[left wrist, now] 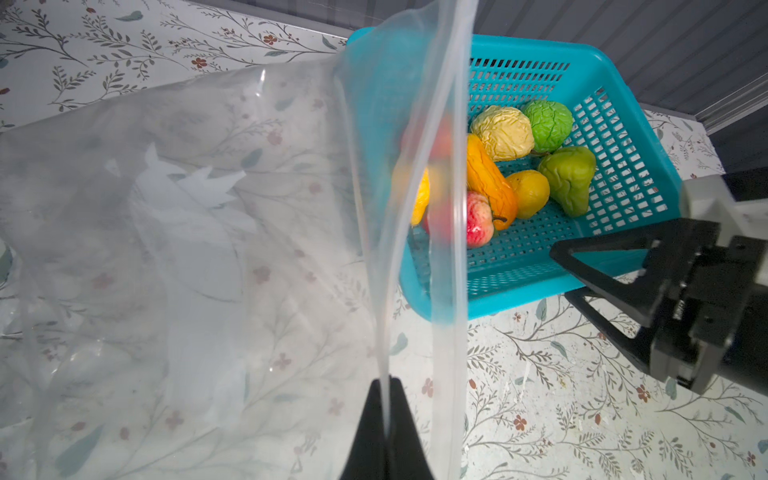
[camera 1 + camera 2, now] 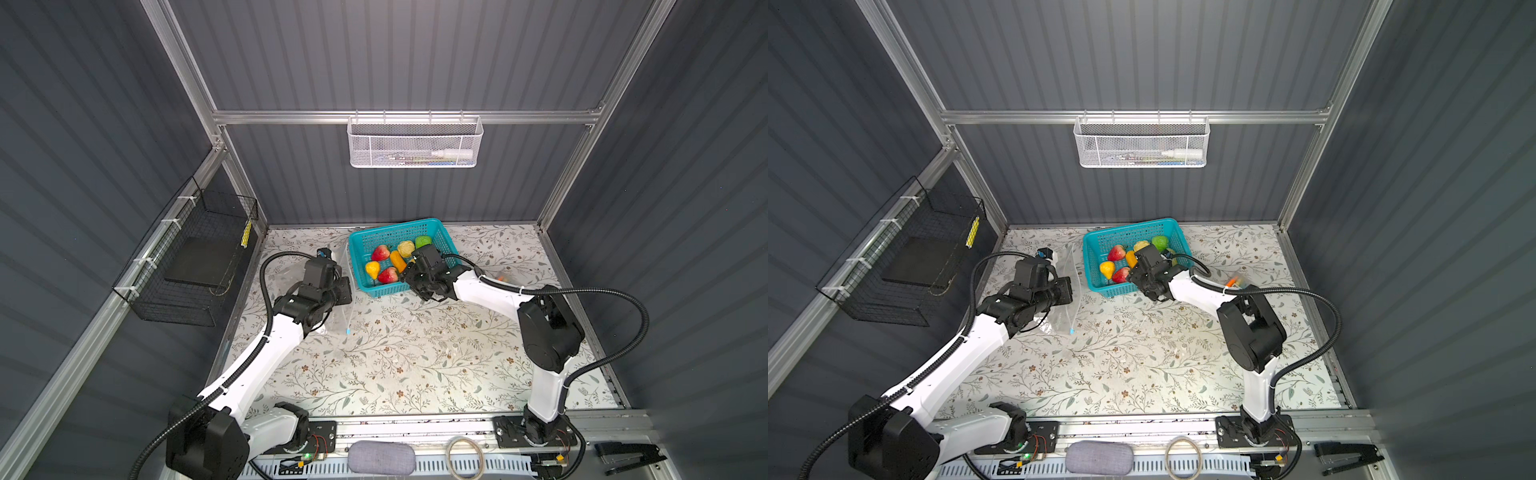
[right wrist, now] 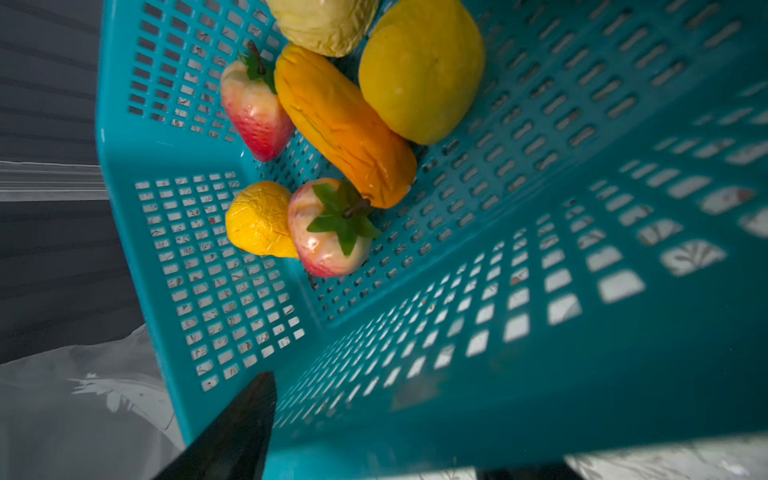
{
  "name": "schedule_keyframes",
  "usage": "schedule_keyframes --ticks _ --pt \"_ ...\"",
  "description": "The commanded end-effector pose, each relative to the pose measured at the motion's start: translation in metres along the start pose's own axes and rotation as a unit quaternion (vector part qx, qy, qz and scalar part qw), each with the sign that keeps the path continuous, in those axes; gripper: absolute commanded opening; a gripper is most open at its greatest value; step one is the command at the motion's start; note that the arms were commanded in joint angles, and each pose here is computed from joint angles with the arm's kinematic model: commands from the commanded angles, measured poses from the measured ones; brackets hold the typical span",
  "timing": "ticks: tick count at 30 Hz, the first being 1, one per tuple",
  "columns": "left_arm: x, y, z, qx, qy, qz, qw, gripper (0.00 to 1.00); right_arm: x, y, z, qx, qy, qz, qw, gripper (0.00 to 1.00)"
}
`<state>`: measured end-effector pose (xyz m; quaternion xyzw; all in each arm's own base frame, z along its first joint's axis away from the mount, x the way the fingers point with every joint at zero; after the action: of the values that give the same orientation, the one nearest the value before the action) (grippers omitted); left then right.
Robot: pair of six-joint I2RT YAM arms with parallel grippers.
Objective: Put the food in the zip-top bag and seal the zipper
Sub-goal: 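Release the bag edge from the right gripper while the left gripper keeps holding it, then grip the teal basket rim with the right gripper and pull it nearer the robot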
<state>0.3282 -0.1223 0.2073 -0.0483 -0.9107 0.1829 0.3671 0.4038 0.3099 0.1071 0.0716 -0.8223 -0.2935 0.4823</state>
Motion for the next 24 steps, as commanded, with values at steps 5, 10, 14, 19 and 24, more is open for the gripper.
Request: schedule_keyframes --ticks 5,10,14,19,24 --pt "0.009 0.002 -0.005 0.001 -0.010 0.000 1.000 0.00 -0.004 -0.029 0.005 -0.008 0.015 0.036 0.999 0.57" --pt "0.012 0.002 -0.006 0.001 -0.013 -0.001 1.000 0.00 0.009 -0.063 0.005 -0.026 0.018 0.045 0.999 0.40" --pt "0.014 0.001 -0.007 0.003 -0.013 0.002 1.000 0.00 0.022 -0.089 0.007 -0.008 0.028 0.058 0.998 0.37" --pt "0.015 0.003 -0.004 0.005 -0.012 0.001 1.000 0.00 0.041 -0.118 0.017 0.064 0.055 0.099 0.991 0.37" --pt "0.020 0.003 -0.005 0.004 -0.015 0.001 1.000 0.00 0.064 -0.158 0.030 0.147 0.080 0.163 0.972 0.38"
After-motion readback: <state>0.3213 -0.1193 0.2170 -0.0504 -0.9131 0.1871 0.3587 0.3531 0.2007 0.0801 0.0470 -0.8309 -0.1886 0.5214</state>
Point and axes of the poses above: each gripper's point midway between its finger pads, its own x axis back along the fingers, its own y axis along the line the jaws close on, z = x × y, the point moved 1 cm from there along x, back along the fingers, and after that the axes turned 10 degrees about x, right-handed, at the moved point
